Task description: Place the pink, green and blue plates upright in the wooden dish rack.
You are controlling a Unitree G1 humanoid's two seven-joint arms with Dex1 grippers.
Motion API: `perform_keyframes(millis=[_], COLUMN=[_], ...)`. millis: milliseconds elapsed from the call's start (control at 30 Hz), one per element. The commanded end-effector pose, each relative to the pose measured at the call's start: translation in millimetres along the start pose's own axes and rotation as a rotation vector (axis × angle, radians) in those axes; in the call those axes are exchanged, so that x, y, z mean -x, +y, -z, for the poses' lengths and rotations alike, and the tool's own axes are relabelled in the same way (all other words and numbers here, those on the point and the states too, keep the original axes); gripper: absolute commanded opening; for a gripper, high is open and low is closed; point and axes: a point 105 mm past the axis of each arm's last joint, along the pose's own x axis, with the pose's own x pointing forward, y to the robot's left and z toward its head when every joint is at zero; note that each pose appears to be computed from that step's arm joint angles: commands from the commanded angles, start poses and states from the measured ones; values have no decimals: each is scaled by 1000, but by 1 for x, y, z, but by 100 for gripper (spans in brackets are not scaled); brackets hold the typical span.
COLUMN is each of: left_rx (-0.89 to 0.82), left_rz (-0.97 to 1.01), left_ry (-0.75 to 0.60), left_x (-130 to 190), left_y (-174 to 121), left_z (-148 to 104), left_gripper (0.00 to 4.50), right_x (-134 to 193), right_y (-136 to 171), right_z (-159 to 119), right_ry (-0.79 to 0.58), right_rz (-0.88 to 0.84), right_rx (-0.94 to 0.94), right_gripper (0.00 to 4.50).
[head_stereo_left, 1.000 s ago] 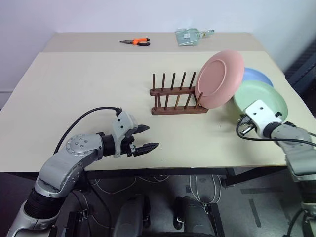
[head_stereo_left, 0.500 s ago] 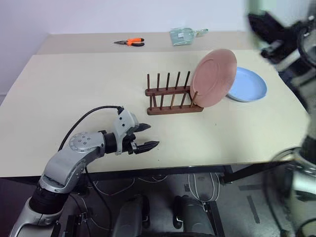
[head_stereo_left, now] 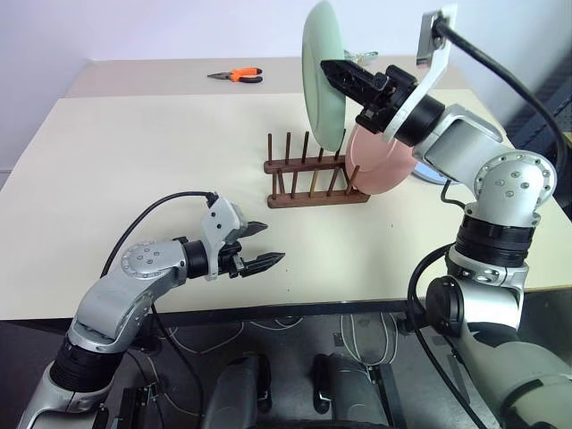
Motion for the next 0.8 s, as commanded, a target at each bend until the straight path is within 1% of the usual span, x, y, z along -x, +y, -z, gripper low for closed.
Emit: perform_keyframes(millis=[33, 133, 233, 333, 400, 433, 467, 500, 533, 600, 667, 700, 767, 800], left_rx=[-36, -37, -38, -39, -38, -37, -36, -36, -36, -35, -34, -33, -29, -27], left_rz=[-8, -8, -7, -7, -4, -3, -3, -4, -5, -12, -20, -22, -21, -17], left_ry=[-28, -30, -30, -29, -29, -30, -29, -28, -28, -27, -26, -24, -21, -20], left_x=[4, 4, 4, 4, 4, 4, 4, 4, 5, 6, 8, 9, 10, 10], left_y=[-2, -2, -1, -1, -1, -2, -2, -2, -2, -2, -1, -2, -2, -3], left_z=[-10, -10, -11, -11, -11, -11, -11, -11, -11, -11, -11, -10, -9, -8], left_gripper=[352, 352, 352, 352, 352, 352, 352, 352, 352, 352, 352, 352, 352, 352], right_x=[1, -1, -3, -3, -1, 0, 3, 6, 12, 26, 52, 68, 95, 107], right_y=[0, -8, -16, -25, -29, -28, -29, -28, -26, -20, -20, -26, -41, -51], right_z=[-8, -4, 3, 6, 4, 4, 2, -1, -7, -24, -55, -70, -86, -86], right_ry=[-39, -29, -5, 3, 12, 27, 44, 49, 49, 16, -49, -72, -72, -39], right_rz=[-23, 3, 36, 72, 95, 102, 117, 121, 121, 106, 138, 190, 277, 319], right_rx=[-54, -92, -93, -83, 14, 124, 305, 486, 650, 847, 907, 913, 913, 927], right_gripper=[1, 1, 1, 105, 203, 255, 297, 356, 356, 356, 356, 356, 356, 356])
